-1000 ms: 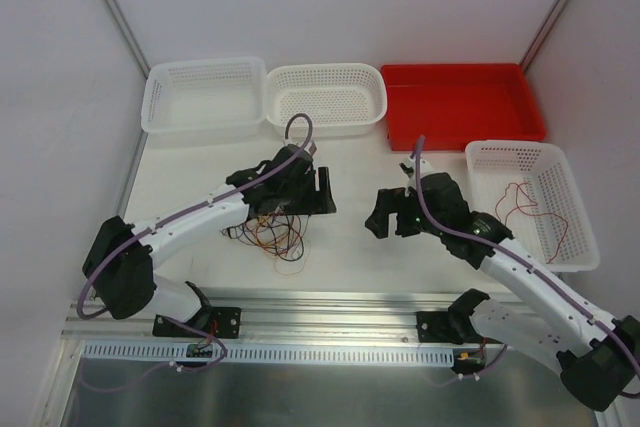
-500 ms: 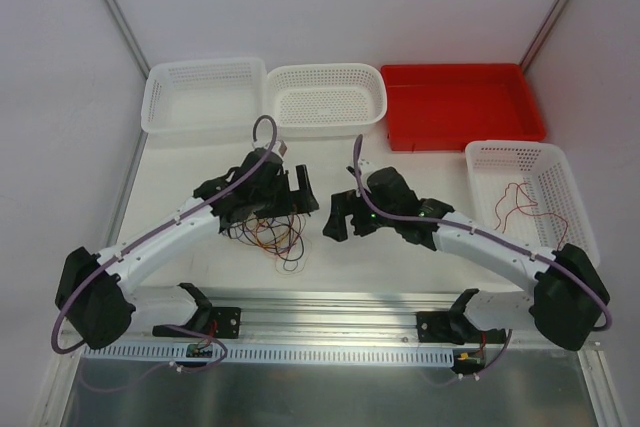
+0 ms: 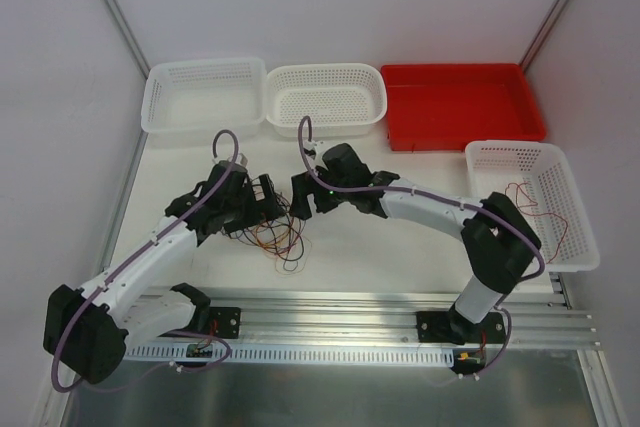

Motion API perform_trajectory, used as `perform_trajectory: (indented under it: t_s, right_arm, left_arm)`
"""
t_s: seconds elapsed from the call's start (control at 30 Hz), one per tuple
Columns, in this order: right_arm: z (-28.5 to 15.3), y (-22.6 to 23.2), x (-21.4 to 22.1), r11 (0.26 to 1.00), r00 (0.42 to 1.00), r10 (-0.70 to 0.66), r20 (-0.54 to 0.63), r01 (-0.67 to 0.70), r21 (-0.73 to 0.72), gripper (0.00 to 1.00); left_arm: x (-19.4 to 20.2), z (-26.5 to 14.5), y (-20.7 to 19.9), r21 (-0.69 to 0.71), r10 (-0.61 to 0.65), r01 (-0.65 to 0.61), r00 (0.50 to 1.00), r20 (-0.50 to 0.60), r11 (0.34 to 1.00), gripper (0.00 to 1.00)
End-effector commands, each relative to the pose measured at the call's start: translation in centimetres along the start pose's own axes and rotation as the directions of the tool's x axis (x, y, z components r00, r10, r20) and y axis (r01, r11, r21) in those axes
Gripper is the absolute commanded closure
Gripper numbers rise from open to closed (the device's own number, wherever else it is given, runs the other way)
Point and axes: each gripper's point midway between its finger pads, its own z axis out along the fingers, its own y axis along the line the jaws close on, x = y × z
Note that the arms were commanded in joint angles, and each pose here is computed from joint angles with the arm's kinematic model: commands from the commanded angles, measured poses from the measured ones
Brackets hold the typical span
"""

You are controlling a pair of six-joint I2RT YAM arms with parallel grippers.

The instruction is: Untangle the cables

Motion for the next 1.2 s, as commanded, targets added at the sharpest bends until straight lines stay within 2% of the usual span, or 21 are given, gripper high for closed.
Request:
perform_trajectory:
  t_s: [0.0, 0.2, 0.33, 0.43, 0.47, 0.5, 0.53, 0.57, 0.7, 0.73, 0.83, 1.17]
  right_arm:
    - [1.6, 1.5, -2.4, 0.995, 0.997, -0.075, 0.036, 0.077, -0.067, 0.12]
    - [4.9, 1.2, -2.0, 0.991, 0.995, -0.098, -0.011, 0.097, -0.095, 0.26]
    - [5.8, 1.4, -2.4, 0.988, 0.995, -0.103, -0.017, 0.1, -0.115, 0.46]
    - [6.0, 1.2, -2.4, 0.987, 0.993, -0.115, -0.022, 0.112, -0.111, 0.55]
    - [5.9, 1.1, -2.5, 0.988, 0.993, -0.115, -0.018, 0.113, -0.104, 0.66]
    - [5.5, 1.1, -2.1, 0.99, 0.993, -0.111, -0.037, 0.106, -0.097, 0.72]
    - [5.2, 1.0, -2.3, 0.986, 0.99, -0.141, -0.032, 0.137, -0.095, 0.92]
    - [4.9, 1.1, -2.4, 0.985, 0.989, -0.148, -0.029, 0.144, -0.095, 0.97]
    - [2.0, 1.6, -3.2, 0.98, 0.982, -0.186, -0.02, 0.184, -0.072, 0.99]
    - [0.3, 1.9, -4.5, 0.978, 0.979, -0.202, 0.018, 0.203, -0.052, 0.99]
    - [-3.0, 1.5, -5.6, 0.97, 0.969, -0.245, 0.037, 0.244, 0.023, 0.99]
    - [-19.1, 3.5, -13.8, 0.92, 0.892, -0.378, 0.249, 0.331, 0.21, 0.99]
  left_arm:
    - [1.0, 0.5, 1.8, -0.05, 0.026, -0.027, 0.999, -0.023, 0.998, 0.01]
    - [1.6, 2.0, 4.3, -0.162, 0.025, -0.032, 0.999, -0.039, 0.986, 0.02]
    - [1.5, 3.1, 5.3, -0.218, 0.037, -0.047, 0.998, -0.052, 0.975, 0.02]
    - [1.6, 4.5, 5.6, -0.247, 0.044, -0.064, 0.995, -0.084, 0.967, 0.02]
    - [1.3, 4.7, 5.4, -0.249, 0.046, -0.066, 0.995, -0.086, 0.966, 0.02]
    - [1.7, 5.4, 5.8, -0.271, 0.042, -0.072, 0.993, -0.115, 0.96, 0.02]
    - [1.7, 5.7, 5.8, -0.276, 0.041, -0.074, 0.992, -0.122, 0.958, 0.02]
    - [1.7, 6.0, 5.7, -0.279, 0.041, -0.076, 0.991, -0.129, 0.957, 0.02]
    - [2.6, 7.2, 6.6, -0.317, 0.036, -0.094, 0.982, -0.183, 0.944, 0.02]
    - [2.6, 7.3, 6.7, -0.321, 0.036, -0.095, 0.982, -0.186, 0.942, 0.02]
    - [2.9, 7.3, 7.3, -0.34, 0.036, -0.101, 0.981, -0.192, 0.935, 0.02]
    - [3.8, 7.0, 9.2, -0.382, 0.018, -0.094, 0.98, -0.199, 0.919, 0.02]
